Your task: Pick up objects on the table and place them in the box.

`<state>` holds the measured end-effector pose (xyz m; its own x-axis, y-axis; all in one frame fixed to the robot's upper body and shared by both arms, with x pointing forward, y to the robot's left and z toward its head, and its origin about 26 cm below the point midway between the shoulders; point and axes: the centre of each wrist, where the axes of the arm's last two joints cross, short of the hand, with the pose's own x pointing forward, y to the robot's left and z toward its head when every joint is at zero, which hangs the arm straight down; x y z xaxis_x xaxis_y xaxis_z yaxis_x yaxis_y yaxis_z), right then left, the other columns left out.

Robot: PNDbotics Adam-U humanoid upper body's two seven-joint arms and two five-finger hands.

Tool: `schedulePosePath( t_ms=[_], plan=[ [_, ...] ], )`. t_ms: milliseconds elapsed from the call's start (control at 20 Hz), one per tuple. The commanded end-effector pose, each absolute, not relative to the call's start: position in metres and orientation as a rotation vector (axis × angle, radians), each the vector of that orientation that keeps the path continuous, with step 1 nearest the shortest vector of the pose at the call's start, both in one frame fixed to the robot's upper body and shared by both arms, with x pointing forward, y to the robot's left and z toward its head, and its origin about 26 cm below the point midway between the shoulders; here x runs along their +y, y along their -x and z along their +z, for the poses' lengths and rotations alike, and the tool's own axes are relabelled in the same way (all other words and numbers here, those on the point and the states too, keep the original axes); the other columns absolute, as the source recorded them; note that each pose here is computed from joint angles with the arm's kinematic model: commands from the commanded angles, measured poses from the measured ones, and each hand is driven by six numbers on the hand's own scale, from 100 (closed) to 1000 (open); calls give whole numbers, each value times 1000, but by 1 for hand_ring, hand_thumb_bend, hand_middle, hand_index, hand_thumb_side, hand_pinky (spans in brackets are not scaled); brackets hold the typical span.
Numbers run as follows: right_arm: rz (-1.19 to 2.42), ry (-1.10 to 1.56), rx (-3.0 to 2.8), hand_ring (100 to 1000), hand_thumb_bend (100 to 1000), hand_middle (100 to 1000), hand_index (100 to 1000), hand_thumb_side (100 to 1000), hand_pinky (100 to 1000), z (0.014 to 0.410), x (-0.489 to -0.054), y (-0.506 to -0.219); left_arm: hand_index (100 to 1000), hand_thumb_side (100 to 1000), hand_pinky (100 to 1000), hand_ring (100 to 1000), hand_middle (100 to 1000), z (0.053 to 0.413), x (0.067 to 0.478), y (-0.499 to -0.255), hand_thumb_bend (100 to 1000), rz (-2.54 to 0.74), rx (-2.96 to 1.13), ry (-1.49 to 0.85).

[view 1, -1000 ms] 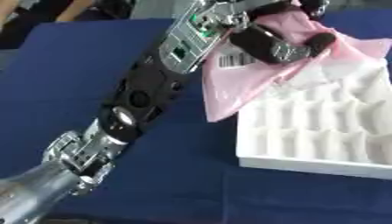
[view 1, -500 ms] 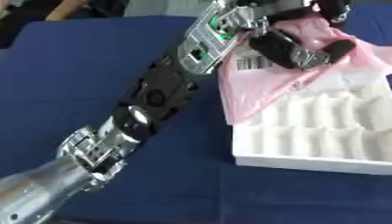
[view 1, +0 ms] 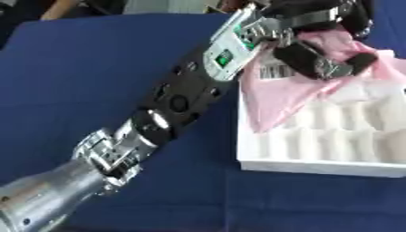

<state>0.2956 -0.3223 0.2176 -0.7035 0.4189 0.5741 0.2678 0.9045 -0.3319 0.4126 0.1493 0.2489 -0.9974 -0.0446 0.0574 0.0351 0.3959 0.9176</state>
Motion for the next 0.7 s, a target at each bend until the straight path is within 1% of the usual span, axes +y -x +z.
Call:
schedulePosePath(
  t_ms=[50, 200, 250, 350, 400, 450, 500, 550, 600, 650, 700],
  plan=[
    [301, 504, -2422, 653, 100, 766, 938, 820, 525, 227, -322, -294, 100, 248, 100, 100, 100, 258, 148, -412, 100, -1825, -2597, -31],
    [302, 503, -2425, 652, 100, 766, 938, 820, 526, 227, -322, -294, 100, 221, 100, 100, 100, 259, 149, -414, 100, -1807, -2642, -75],
    [302, 501, -2426, 653, 100, 766, 938, 819, 526, 227, -322, -294, 100, 198, 100, 100, 100, 260, 149, -414, 100, -1805, -2664, -94],
    [302, 496, -2433, 653, 100, 766, 938, 819, 526, 228, -321, -294, 100, 188, 100, 100, 100, 258, 148, -417, 100, -1803, -2696, -130],
    [302, 491, -2437, 653, 100, 766, 938, 822, 526, 229, -320, -295, 100, 162, 100, 100, 100, 255, 147, -419, 119, -1800, -2704, -137],
    [302, 487, -2442, 653, 100, 766, 938, 819, 526, 229, -319, -295, 100, 194, 100, 100, 100, 253, 147, -422, 105, -1795, -2712, -148],
    [302, 484, -2445, 652, 100, 766, 937, 819, 526, 230, -318, -295, 100, 204, 100, 100, 100, 250, 147, -424, 116, -1791, -2719, -161],
    [302, 481, -2448, 652, 100, 766, 937, 819, 526, 230, -318, -296, 100, 298, 100, 100, 100, 248, 147, -425, 211, -1791, -2728, -175],
    [303, 479, -2449, 652, 100, 766, 938, 819, 525, 230, -318, -296, 153, 406, 100, 100, 100, 247, 145, -425, 285, -1796, -2735, -192],
    [304, 477, -2450, 652, 100, 766, 938, 819, 525, 230, -317, -296, 280, 527, 100, 100, 174, 247, 142, -424, 313, -1820, -2736, -211],
    [305, 476, -2450, 652, 100, 766, 938, 819, 525, 231, -317, -296, 344, 574, 100, 100, 259, 246, 140, -423, 320, -1848, -2732, -229]
  ],
)
